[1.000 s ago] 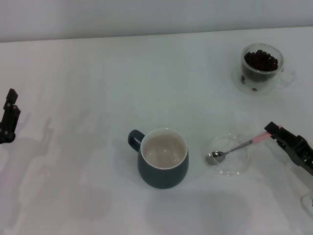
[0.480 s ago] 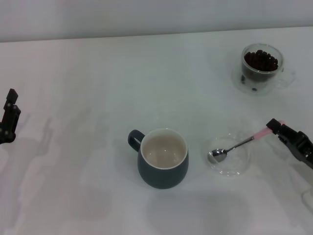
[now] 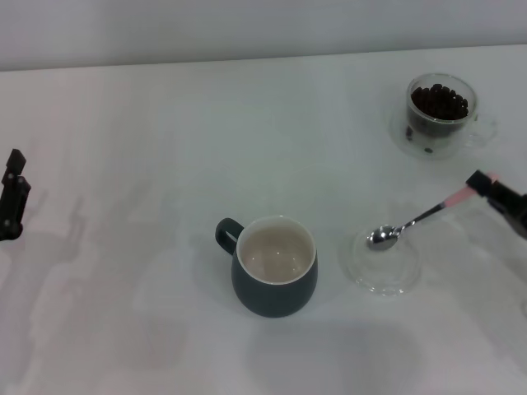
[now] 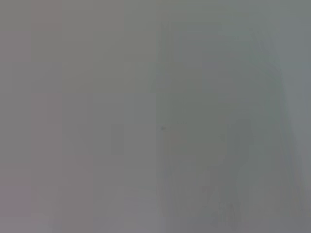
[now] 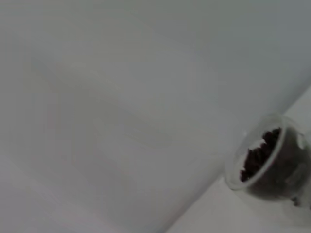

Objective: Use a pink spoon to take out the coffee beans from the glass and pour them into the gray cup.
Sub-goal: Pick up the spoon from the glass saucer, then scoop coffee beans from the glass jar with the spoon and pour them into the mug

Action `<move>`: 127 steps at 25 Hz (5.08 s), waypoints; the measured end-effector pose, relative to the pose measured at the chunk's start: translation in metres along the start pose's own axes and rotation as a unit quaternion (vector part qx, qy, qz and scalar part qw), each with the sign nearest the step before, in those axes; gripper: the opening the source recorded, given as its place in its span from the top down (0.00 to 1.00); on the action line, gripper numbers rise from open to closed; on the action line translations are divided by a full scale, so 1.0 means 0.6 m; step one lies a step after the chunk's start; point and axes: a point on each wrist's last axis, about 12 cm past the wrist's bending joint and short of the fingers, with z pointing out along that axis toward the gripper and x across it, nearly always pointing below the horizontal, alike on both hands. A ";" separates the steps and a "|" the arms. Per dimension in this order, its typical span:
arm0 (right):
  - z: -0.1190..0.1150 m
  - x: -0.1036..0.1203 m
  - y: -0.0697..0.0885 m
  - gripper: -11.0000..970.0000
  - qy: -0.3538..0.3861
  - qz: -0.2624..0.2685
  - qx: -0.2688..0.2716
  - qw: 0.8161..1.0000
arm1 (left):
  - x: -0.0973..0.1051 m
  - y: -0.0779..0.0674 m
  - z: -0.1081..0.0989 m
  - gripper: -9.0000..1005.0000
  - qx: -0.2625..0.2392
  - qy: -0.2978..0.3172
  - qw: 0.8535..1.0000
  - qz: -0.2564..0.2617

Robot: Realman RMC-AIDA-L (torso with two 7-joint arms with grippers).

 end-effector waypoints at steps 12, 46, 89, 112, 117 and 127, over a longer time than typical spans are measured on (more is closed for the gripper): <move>0.028 -0.116 0.027 0.84 -0.031 -0.091 -0.057 0.994 | 0.000 0.002 -0.002 0.49 -0.008 0.001 1.000 -0.001; 0.138 -0.214 0.041 0.84 -0.031 -0.399 0.016 0.916 | -0.004 -0.007 0.025 0.49 0.010 -0.009 1.000 -0.006; 0.152 -0.193 -0.007 0.84 -0.068 -0.035 0.116 0.990 | 0.001 -0.005 0.025 0.49 0.014 0.004 1.000 0.001; 0.134 -0.208 -0.017 0.84 -0.100 0.053 0.123 0.986 | 0.000 -0.008 0.028 0.49 0.017 0.002 1.000 -0.001; 0.133 -0.209 -0.018 0.84 -0.104 0.073 0.123 0.984 | 0.000 -0.010 0.028 0.49 0.017 0.002 1.000 -0.003; 0.123 -0.211 -0.016 0.84 -0.103 0.097 0.106 0.984 | 0.000 -0.012 0.029 0.49 0.022 0.002 1.000 -0.003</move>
